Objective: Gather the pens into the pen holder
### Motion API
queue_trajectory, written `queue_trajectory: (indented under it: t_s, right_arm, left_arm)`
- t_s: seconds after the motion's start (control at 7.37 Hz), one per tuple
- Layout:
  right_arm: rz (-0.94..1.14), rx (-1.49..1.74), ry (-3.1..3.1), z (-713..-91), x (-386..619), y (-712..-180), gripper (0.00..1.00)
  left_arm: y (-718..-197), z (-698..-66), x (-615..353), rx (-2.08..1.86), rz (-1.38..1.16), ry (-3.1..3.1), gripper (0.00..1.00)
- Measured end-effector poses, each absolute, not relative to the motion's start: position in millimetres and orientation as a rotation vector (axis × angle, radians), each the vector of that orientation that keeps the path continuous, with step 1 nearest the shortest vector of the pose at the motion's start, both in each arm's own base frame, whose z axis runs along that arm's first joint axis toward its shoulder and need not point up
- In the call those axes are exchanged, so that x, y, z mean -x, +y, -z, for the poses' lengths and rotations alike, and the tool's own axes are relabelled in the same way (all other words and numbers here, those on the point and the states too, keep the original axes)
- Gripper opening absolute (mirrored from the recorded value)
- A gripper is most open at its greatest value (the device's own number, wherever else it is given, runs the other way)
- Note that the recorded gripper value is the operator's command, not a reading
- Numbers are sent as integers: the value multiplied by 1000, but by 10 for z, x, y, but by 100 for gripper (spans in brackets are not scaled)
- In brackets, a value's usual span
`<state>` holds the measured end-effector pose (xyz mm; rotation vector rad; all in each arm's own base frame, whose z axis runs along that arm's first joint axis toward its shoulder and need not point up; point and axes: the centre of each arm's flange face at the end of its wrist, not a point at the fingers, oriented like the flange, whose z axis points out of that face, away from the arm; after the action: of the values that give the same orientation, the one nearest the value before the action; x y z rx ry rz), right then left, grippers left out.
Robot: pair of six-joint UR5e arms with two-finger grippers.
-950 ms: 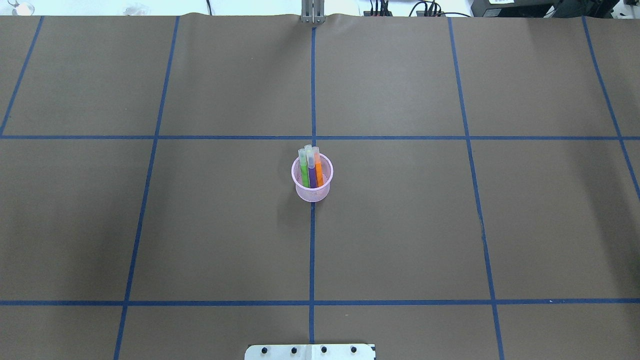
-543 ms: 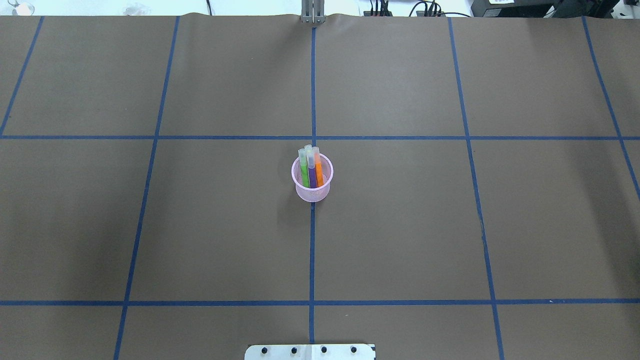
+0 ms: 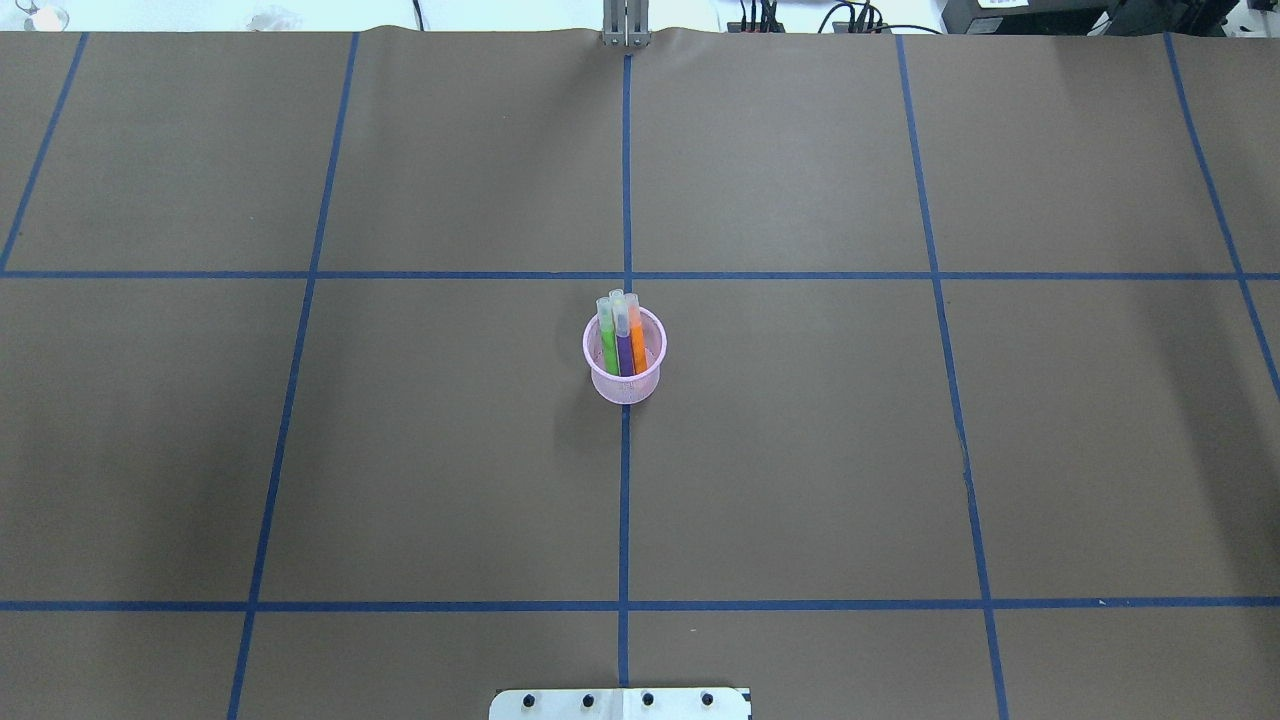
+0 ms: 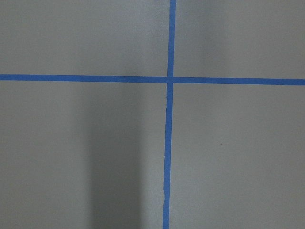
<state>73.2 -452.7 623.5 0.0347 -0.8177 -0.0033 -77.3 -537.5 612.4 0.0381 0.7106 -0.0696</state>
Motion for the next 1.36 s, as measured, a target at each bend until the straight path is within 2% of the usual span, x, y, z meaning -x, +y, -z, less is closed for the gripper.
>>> queue_trajectory:
  t_s: [1.36]
  right_arm:
    - [6,-40,-817,-6208,-730,-4524,99]
  left_arm:
    - [-5371,-6163,742,-26,70,718,99]
